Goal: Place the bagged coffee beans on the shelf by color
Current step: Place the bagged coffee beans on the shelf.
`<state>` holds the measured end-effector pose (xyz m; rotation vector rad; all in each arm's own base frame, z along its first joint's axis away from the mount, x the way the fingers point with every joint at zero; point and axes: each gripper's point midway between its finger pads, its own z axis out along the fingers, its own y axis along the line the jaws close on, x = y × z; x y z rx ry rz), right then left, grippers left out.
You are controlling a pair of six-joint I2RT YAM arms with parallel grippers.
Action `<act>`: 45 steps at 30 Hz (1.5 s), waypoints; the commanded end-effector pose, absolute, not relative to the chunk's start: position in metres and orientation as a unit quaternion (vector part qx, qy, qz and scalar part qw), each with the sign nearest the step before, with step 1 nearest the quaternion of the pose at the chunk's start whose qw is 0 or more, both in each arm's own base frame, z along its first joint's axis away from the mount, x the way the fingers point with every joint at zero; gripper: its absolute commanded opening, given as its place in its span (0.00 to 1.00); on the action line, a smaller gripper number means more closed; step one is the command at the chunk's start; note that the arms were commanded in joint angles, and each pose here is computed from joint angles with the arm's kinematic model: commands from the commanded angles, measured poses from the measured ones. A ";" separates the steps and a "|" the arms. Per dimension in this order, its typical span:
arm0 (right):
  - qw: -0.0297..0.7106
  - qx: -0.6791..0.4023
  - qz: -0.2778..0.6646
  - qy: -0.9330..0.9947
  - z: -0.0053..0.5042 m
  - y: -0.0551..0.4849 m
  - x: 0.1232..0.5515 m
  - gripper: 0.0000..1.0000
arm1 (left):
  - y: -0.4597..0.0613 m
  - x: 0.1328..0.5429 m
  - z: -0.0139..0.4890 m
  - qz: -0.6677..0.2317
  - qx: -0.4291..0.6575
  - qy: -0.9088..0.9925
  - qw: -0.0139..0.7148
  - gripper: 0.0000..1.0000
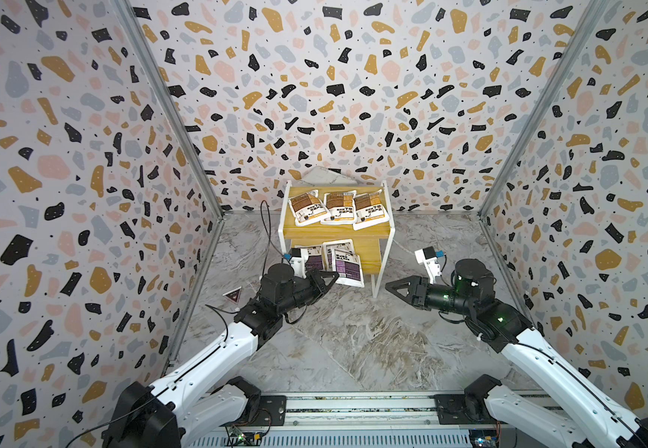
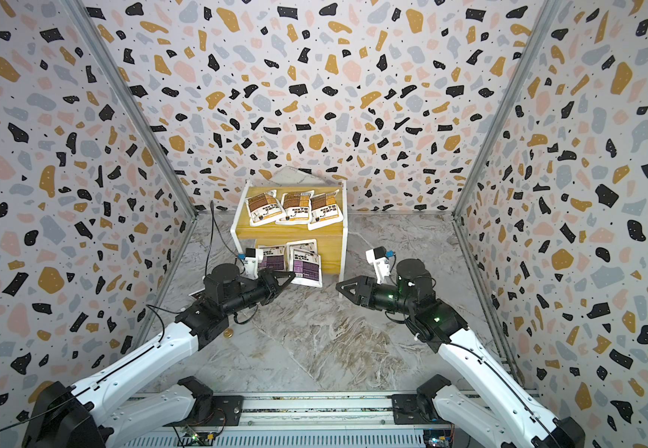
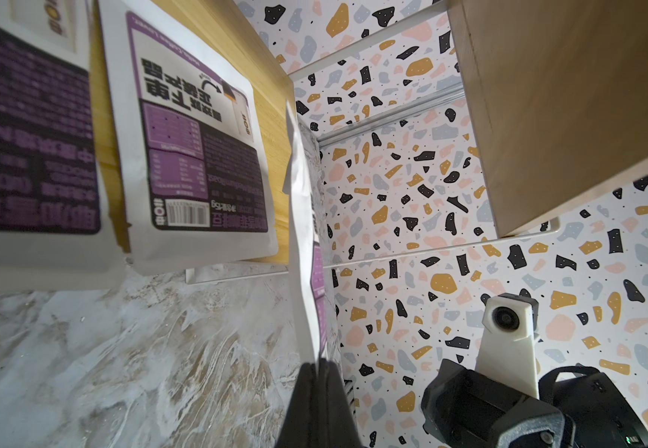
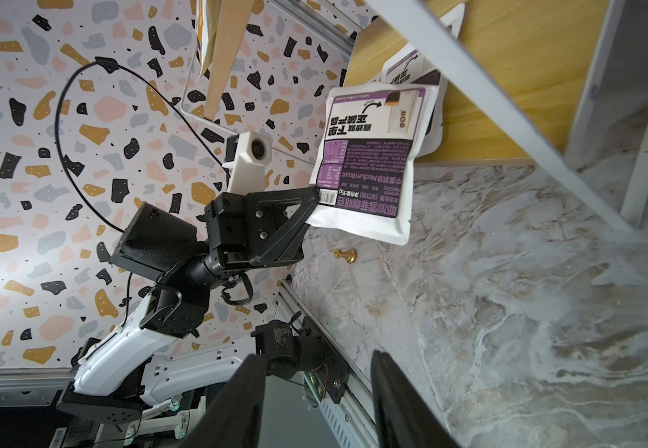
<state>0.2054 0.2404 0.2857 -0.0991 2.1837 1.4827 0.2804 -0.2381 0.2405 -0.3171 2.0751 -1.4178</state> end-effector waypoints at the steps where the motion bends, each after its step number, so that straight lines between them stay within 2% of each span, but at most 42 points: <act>1: 0.266 -0.044 0.539 0.798 0.300 0.235 0.202 0.49 | -0.238 0.292 0.270 -0.540 -0.109 0.756 0.352 0.00; 24: 0.271 -0.034 0.533 0.801 0.293 0.225 0.202 0.50 | -0.281 0.338 0.273 -0.549 -0.090 0.756 0.346 0.00; 42: 0.270 -0.027 0.531 0.803 0.288 0.222 0.201 0.52 | -0.311 0.347 0.242 -0.549 -0.083 0.782 0.284 0.00; 43: 0.270 -0.027 0.531 0.803 0.288 0.222 0.201 0.52 | -0.312 0.346 0.242 -0.550 -0.081 0.783 0.280 0.01; 45: 0.270 -0.025 0.532 0.802 0.288 0.222 0.201 0.52 | -0.313 0.345 0.239 -0.547 -0.081 0.787 0.273 0.10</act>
